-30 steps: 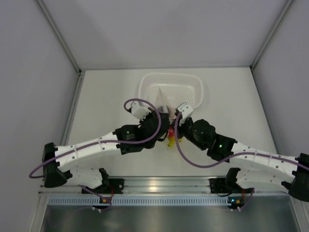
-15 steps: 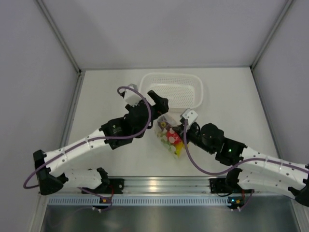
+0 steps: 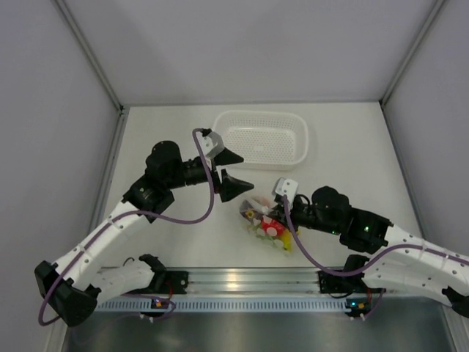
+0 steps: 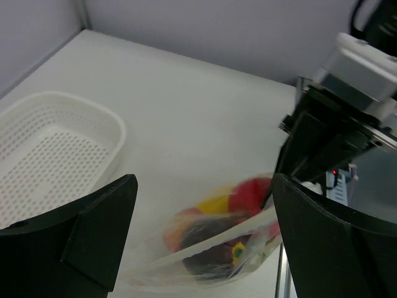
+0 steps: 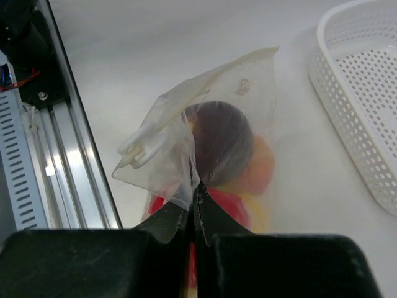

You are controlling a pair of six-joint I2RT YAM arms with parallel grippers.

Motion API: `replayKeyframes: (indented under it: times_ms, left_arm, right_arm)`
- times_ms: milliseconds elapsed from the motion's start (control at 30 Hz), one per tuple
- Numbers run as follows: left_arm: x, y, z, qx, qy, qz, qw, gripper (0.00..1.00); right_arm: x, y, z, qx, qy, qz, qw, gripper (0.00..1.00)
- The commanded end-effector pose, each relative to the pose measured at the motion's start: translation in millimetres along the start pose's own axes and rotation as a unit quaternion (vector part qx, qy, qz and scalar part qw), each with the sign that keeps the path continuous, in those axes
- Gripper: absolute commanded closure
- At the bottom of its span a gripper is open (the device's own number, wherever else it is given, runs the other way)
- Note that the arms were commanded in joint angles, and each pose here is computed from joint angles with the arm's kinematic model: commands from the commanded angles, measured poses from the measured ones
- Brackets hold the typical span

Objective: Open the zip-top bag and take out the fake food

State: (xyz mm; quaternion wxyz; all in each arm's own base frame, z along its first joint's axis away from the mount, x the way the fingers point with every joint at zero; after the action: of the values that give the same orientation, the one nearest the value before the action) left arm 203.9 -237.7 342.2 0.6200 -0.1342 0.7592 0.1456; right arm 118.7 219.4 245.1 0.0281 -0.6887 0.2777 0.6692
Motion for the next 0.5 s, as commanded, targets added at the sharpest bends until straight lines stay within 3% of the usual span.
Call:
replayKeyframes:
  times_ms: [0,67,200,367,467]
  left_arm:
    - [-5,11,-46,0.229,-0.141,-0.019,0.963,0.05]
    - [8,9,-52,0.285,-0.120,0.011,0.951,0.05]
    - [26,-1,-47,0.321,-0.082,0.054,0.942,0.06]
    - [46,-8,-43,0.343,-0.056,0.075,0.935,0.24]
    - [53,-17,-34,0.322,-0.044,0.087,0.942,0.26]
  right_arm:
    - [-25,7,8,-0.039,0.019,-0.028,0.999,1.00]
    - [-26,7,8,-0.040,0.021,-0.031,0.998,1.00]
    - [-30,9,6,-0.035,0.025,-0.042,0.998,1.00]
    - [-36,12,2,-0.019,0.022,-0.052,0.998,1.00]
    - [-36,11,2,-0.018,0.021,-0.049,0.998,1.00]
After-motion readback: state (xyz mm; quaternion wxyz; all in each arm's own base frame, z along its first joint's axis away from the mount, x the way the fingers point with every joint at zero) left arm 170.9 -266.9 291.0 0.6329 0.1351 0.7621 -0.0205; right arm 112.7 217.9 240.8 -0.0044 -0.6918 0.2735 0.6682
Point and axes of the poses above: each gripper's point midway between its finger pads, its own y axis back along the fingers, its own z axis along the line the jaws close on, x = y × z, the point moved 5 cm from there along y, back along the fingers, and after that the axes turned 2 degrees about y, right-handed, at the moved point
